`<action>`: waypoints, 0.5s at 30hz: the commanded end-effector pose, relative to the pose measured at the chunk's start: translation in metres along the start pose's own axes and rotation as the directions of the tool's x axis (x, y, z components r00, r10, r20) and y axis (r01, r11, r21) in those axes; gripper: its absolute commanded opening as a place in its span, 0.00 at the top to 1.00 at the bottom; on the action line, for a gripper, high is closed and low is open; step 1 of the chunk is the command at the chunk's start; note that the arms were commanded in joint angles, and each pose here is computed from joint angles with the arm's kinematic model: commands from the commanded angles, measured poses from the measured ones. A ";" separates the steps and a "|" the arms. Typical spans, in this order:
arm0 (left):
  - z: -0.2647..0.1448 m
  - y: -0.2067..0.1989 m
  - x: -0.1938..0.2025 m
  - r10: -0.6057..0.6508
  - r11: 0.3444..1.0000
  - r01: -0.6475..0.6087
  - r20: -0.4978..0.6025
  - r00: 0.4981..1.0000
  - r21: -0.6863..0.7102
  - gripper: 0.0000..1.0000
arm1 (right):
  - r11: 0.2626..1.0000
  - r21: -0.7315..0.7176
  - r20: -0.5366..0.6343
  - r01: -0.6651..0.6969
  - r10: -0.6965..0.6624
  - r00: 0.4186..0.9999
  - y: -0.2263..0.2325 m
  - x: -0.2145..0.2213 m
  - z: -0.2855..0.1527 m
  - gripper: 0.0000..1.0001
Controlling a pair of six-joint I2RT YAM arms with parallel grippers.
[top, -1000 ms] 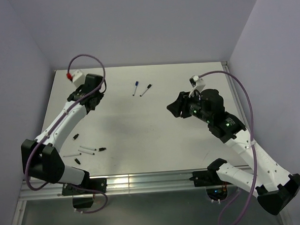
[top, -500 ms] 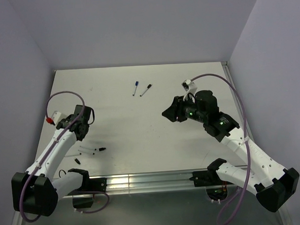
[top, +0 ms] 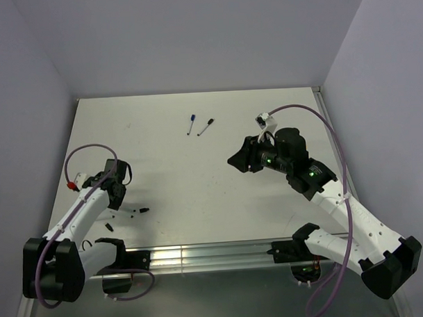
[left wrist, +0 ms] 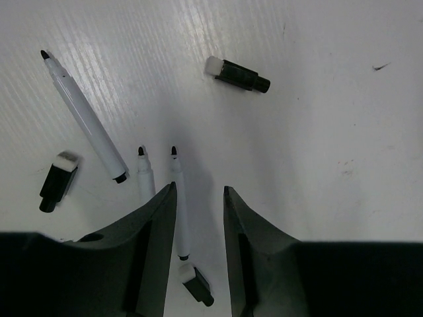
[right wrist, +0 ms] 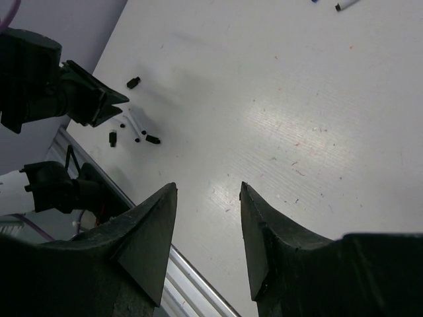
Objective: Insert the pens into the pen caps
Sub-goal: Pick up the pen from the center of the board.
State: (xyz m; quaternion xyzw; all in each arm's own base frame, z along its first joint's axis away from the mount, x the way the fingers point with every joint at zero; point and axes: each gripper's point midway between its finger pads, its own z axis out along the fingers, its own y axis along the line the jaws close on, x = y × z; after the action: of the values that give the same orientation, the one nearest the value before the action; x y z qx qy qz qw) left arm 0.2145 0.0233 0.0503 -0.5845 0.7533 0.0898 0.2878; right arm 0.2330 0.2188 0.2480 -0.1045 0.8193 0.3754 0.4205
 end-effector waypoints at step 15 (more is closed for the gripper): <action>0.023 0.007 0.007 -0.039 0.999 0.038 -0.033 0.999 -0.035 0.64 | 1.000 -0.006 0.058 0.028 -0.028 0.998 0.001 -0.010 -0.004 0.50</action>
State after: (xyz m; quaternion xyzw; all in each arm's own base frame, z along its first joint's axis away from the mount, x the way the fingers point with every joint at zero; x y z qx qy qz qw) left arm 0.2109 0.0299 0.0283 -0.6035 0.7461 0.0958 0.2644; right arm 0.2318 0.2173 0.2459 -0.1035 0.8197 0.3739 0.4214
